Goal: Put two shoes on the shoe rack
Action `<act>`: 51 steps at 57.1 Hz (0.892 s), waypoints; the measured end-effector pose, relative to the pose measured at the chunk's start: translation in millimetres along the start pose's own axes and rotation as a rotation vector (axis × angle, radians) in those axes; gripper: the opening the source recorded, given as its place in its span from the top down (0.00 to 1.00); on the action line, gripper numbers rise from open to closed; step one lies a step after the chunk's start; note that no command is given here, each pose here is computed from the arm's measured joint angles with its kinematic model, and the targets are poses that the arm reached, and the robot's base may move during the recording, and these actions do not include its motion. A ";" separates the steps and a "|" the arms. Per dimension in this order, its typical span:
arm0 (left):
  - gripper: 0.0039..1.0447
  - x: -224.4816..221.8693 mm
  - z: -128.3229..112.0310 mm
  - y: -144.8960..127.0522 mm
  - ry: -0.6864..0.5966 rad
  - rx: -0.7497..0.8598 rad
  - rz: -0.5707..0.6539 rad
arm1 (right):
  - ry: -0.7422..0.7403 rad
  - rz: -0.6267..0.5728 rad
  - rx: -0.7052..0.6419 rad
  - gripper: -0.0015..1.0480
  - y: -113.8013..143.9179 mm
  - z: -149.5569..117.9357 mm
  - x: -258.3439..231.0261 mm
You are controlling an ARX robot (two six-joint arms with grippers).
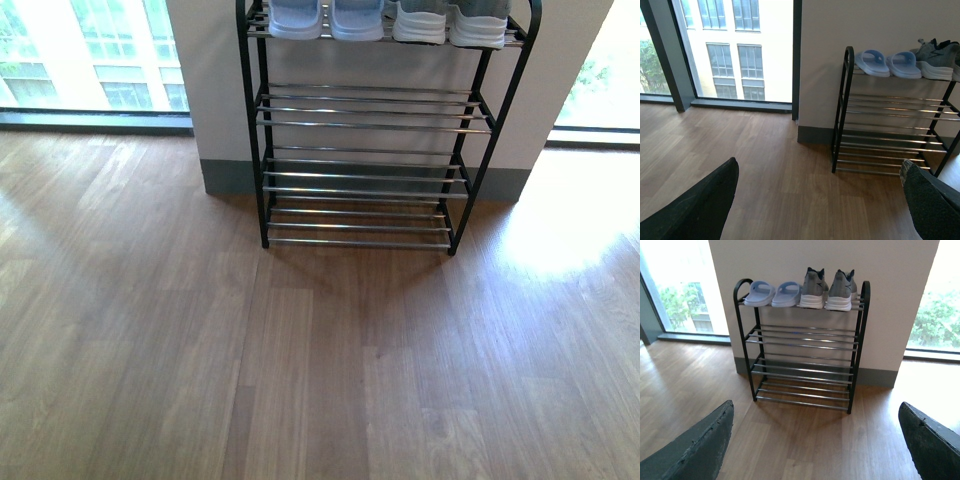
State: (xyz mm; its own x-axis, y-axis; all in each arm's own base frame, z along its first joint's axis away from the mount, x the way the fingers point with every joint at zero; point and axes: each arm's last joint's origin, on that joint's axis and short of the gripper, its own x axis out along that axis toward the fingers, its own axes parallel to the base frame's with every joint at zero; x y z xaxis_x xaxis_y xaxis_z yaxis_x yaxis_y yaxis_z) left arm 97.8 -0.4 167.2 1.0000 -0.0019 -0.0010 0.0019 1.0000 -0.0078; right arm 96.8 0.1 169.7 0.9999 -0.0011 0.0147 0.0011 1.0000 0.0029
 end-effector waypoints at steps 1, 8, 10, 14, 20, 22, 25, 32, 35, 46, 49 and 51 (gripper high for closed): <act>0.09 0.0 0.0 0.0 0.000 0.000 0.000 | 0.000 0.000 0.000 0.09 0.0 0.0 0.0; 0.09 0.0 0.0 0.0 0.000 0.000 0.000 | 0.000 0.000 0.000 0.09 0.0 0.0 0.0; 0.09 0.0 0.0 0.0 0.000 0.000 0.000 | 0.000 0.000 0.000 0.09 0.0 0.0 0.0; 0.09 0.0 0.0 0.0 0.000 0.000 0.000 | 0.000 0.000 0.000 0.09 0.0 0.0 0.0; 0.09 0.0 0.0 0.0 0.000 0.000 0.000 | 0.000 0.000 0.000 0.09 0.0 0.0 0.0; 0.09 0.0 0.0 0.0 0.000 0.000 -0.001 | 0.000 0.000 0.000 0.09 0.0 0.0 0.0; 0.09 0.0 0.0 0.0 0.000 0.000 0.000 | 0.000 0.000 0.000 0.09 0.0 0.0 0.0; 0.09 0.0 0.0 0.0 0.000 0.000 0.000 | -0.001 0.000 0.000 0.09 0.0 0.1 0.0; 0.09 0.0 0.0 0.0 0.000 0.000 -0.001 | 0.000 0.000 0.000 0.09 0.0 0.0 0.0; 0.09 0.0 0.0 0.0 0.000 0.000 0.000 | -0.001 0.000 0.000 0.09 0.0 0.1 0.0; 0.09 0.0 0.0 0.0 0.000 0.000 0.000 | -0.002 0.000 0.000 0.09 0.0 0.1 -0.1; 0.09 0.0 0.0 0.0 0.000 0.000 0.000 | -0.002 0.000 0.000 0.09 0.0 0.1 -0.1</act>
State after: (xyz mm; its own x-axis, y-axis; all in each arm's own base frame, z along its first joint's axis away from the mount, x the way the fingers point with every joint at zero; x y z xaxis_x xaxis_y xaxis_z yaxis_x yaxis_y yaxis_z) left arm 97.8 -0.4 167.2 1.0000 -0.0023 -0.0010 0.0023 1.0000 -0.0078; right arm 96.7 0.1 169.8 0.9999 -0.0008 0.0162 0.0007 1.0000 0.0029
